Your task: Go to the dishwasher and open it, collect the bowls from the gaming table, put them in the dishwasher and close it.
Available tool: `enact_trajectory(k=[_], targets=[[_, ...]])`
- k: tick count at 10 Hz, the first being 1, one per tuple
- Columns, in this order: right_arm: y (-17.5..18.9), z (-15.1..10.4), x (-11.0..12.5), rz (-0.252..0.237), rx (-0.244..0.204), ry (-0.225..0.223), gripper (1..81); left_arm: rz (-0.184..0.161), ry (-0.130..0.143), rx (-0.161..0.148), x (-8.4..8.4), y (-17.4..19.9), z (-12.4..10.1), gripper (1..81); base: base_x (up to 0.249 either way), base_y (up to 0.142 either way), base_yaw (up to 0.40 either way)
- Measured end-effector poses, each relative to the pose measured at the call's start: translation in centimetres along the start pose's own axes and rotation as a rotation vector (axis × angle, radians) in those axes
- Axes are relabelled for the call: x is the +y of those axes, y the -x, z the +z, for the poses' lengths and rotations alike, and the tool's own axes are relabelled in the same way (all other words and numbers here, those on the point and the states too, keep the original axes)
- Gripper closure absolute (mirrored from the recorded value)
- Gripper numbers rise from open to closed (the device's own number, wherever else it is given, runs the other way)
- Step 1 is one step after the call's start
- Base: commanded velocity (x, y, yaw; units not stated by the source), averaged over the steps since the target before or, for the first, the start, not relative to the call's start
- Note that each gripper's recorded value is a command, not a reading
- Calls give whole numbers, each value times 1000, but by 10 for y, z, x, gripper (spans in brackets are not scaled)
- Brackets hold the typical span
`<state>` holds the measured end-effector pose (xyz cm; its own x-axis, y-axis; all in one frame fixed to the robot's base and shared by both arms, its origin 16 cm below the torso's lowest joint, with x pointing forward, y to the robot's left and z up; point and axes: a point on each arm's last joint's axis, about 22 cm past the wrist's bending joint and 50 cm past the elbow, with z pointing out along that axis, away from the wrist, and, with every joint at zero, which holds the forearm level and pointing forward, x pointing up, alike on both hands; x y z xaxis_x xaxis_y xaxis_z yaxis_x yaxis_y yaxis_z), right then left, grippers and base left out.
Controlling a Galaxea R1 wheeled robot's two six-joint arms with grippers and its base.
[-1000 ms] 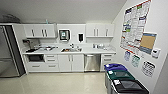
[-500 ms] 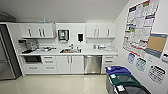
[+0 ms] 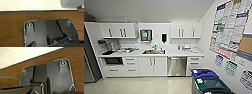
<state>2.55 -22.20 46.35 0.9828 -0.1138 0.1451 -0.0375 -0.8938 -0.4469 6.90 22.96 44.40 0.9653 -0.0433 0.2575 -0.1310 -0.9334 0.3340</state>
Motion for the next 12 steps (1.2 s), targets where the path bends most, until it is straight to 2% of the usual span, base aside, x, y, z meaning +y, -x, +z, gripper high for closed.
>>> enact_trajectory(k=[5,12], targets=[[0,0,0,0,0,1,10,0,0,0,-1,0,0,10,172,0,0],[0,0,0,0,-2,1,10,-1,-1,-4,0,2,0,10,106,0,0]])
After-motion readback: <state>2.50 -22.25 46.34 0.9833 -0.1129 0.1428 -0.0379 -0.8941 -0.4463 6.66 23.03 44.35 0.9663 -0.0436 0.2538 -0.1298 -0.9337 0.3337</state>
